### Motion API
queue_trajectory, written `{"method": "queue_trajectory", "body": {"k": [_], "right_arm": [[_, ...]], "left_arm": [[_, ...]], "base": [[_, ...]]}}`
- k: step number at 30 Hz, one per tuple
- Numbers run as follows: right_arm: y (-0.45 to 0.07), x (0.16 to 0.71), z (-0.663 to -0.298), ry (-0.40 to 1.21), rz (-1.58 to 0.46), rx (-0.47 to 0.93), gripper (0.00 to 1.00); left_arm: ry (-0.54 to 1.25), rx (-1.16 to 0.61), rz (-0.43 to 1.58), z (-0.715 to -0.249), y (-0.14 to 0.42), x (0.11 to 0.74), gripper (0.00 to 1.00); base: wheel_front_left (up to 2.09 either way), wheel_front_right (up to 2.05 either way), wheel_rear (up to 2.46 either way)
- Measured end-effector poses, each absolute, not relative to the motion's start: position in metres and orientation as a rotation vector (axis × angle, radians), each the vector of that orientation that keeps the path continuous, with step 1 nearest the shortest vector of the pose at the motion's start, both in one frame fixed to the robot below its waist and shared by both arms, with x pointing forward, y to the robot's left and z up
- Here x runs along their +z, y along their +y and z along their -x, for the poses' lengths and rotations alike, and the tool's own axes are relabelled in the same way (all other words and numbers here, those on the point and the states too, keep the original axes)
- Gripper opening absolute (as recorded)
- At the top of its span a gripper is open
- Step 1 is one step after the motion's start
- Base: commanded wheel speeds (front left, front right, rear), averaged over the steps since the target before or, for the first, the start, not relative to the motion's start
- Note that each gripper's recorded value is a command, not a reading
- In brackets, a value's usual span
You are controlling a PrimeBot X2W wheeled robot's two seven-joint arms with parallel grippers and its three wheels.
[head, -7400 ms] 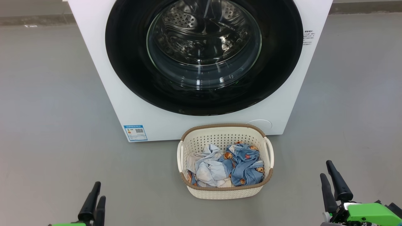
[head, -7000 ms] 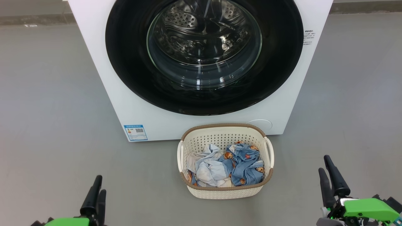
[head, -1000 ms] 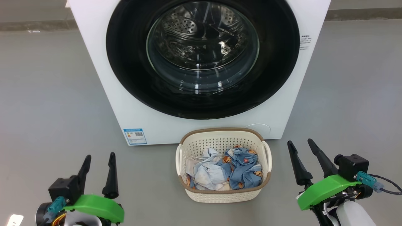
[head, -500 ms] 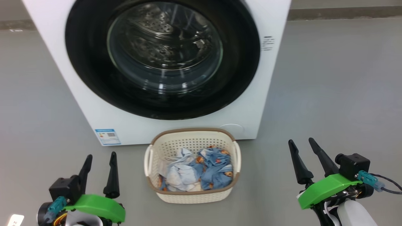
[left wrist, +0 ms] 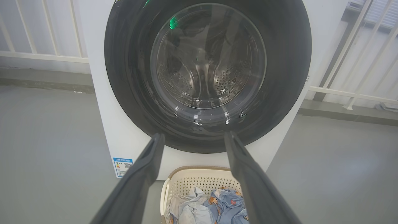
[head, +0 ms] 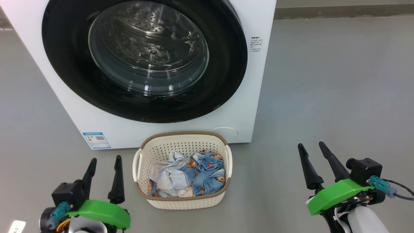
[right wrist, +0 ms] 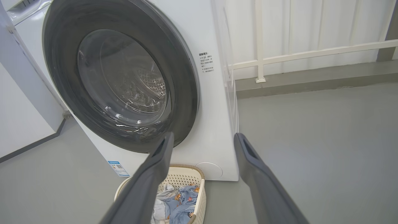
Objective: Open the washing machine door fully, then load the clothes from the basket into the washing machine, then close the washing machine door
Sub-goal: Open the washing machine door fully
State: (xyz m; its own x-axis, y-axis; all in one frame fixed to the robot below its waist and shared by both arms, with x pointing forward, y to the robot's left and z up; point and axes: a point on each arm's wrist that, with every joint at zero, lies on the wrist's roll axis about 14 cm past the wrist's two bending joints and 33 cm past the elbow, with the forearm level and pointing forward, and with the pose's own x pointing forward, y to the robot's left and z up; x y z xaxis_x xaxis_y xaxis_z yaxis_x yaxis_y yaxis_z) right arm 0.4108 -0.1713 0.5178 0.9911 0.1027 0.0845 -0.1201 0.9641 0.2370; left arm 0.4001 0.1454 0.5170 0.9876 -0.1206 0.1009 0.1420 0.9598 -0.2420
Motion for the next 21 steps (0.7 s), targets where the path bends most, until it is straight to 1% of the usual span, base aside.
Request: {"method": "queue_trajectory", "body": {"k": [21], "right_arm": [[-0.1693,0.5141,-0.4119,-0.062,-0.249,0.114,1.0]], "left_arm": [[-0.086,-0.13,0.251,-0.4013,0.1465,0.5166,1.0]], "base": [[0.0,0.0,0.0]]}}
